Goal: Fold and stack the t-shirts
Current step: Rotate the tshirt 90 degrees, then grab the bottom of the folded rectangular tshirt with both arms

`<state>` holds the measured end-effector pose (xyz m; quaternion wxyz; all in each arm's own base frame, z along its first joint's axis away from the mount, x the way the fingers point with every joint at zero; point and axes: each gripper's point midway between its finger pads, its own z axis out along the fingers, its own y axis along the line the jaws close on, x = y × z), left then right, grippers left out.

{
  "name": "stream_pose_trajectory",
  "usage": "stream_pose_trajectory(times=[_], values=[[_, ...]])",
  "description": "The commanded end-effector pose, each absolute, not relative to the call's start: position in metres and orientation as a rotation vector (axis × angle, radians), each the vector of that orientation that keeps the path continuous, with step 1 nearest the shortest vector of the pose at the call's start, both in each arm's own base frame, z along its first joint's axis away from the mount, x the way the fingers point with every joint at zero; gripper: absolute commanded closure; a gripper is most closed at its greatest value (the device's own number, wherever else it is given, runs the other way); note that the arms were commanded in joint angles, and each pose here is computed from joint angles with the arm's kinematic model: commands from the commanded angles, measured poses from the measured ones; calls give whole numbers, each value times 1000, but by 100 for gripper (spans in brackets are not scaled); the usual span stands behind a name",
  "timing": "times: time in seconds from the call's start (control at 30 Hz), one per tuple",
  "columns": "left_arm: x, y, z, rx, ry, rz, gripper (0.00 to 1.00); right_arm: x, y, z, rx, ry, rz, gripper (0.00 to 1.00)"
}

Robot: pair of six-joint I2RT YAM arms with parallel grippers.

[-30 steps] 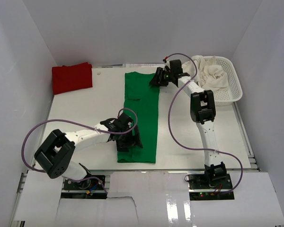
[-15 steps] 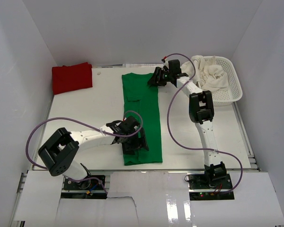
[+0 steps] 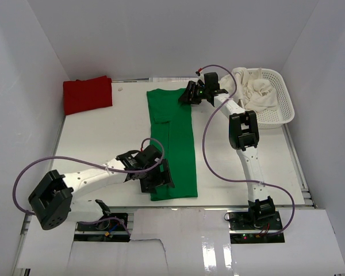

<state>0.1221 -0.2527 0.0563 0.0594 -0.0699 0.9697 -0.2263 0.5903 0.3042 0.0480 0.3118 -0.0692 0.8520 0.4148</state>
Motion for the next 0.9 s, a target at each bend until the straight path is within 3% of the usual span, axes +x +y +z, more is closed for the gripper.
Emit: stream_pose_trajectory(times=[0.0, 0.23, 0.5, 0.7, 0.87], values=[[126, -254, 94, -235, 2880, -730, 7, 594, 299, 29, -159, 2276, 1062, 43], [121, -240, 138, -307, 2782, -804, 6, 594, 303, 59, -195, 2219, 1093, 44], [123, -226, 126, -327, 2759, -739, 5, 578, 294, 174, -319, 2073, 1036, 43], [124, -220, 108, -324, 2732, -743, 2, 521, 277, 238, -397, 2024, 1008, 44], [118, -219, 88, -316, 2761, -753, 2, 446, 248, 213, -378, 2182, 952, 43]])
